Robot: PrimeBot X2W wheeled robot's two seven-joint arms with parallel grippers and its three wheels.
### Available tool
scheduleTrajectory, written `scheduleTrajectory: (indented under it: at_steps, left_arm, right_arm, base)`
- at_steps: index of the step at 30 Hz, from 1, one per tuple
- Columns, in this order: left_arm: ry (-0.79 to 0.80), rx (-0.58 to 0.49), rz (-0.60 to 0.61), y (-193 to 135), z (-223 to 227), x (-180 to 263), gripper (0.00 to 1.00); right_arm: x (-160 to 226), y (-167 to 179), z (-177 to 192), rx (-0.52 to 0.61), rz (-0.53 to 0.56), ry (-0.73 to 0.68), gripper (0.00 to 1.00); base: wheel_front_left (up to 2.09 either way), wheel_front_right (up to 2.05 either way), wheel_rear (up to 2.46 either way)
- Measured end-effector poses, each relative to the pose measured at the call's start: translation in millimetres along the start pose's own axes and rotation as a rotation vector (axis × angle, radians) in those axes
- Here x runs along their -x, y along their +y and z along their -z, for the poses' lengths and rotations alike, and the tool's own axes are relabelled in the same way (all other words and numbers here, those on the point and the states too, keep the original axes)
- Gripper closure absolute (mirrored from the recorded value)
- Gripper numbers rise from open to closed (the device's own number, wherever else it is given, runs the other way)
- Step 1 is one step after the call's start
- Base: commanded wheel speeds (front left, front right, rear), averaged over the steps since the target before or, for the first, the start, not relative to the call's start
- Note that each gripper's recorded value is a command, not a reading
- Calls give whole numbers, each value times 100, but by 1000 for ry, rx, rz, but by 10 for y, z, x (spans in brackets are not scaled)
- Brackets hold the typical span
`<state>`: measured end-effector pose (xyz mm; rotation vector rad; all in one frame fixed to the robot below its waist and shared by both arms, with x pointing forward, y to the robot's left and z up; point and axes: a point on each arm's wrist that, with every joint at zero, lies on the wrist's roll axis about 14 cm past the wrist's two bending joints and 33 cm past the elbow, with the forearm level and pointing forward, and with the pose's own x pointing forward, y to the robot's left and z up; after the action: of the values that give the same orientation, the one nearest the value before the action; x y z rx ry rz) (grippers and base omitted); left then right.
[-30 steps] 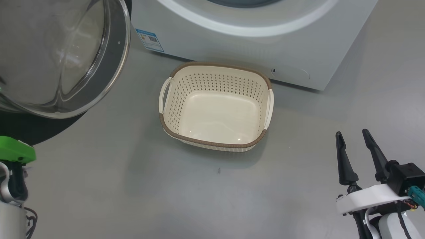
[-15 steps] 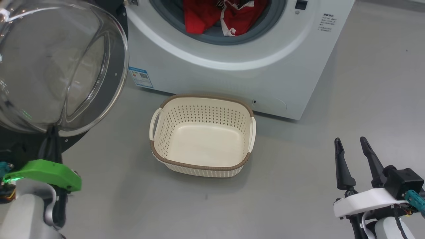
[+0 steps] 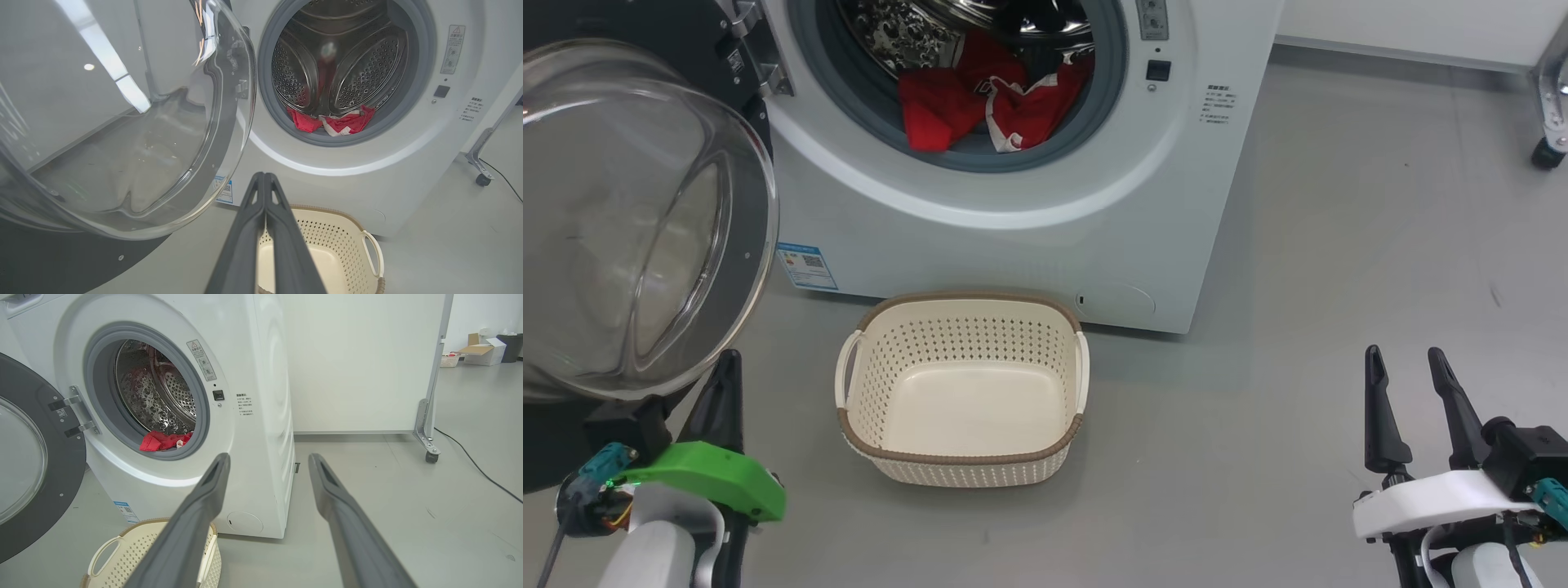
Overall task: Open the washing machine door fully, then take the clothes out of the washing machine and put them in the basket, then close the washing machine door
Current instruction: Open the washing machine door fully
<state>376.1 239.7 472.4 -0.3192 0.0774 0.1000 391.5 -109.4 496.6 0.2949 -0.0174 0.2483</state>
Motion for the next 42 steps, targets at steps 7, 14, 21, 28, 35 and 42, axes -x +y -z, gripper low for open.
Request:
scheduleTrajectory:
  at_steps: [7,14,21,28,35,42]
  left_arm:
    - [-14,20,110,-428,48,-6,100]
    - [-28,37,186,-736,66,4,100]
    - [-28,22,234,-914,89,11,0]
    - [-44,17,231,-934,68,18,0]
    - [-45,15,227,-928,74,41,0]
    - [-46,16,225,-920,75,65,0]
  right_arm:
    - [173,-181,-123,7,65,-36,0]
    - [313,-310,-193,9,113,-57,0]
    - [370,-395,-215,12,142,-63,0]
    - [405,-415,-168,9,151,-49,0]
    - [399,-403,-157,7,148,-48,0]
    - [396,-385,-159,6,143,-48,0]
  base:
    - [0,0,0]
    - [0,0,0]
    - [0,0,0]
    - [0,0,0]
    - [0,0,0]
    - [0,0,0]
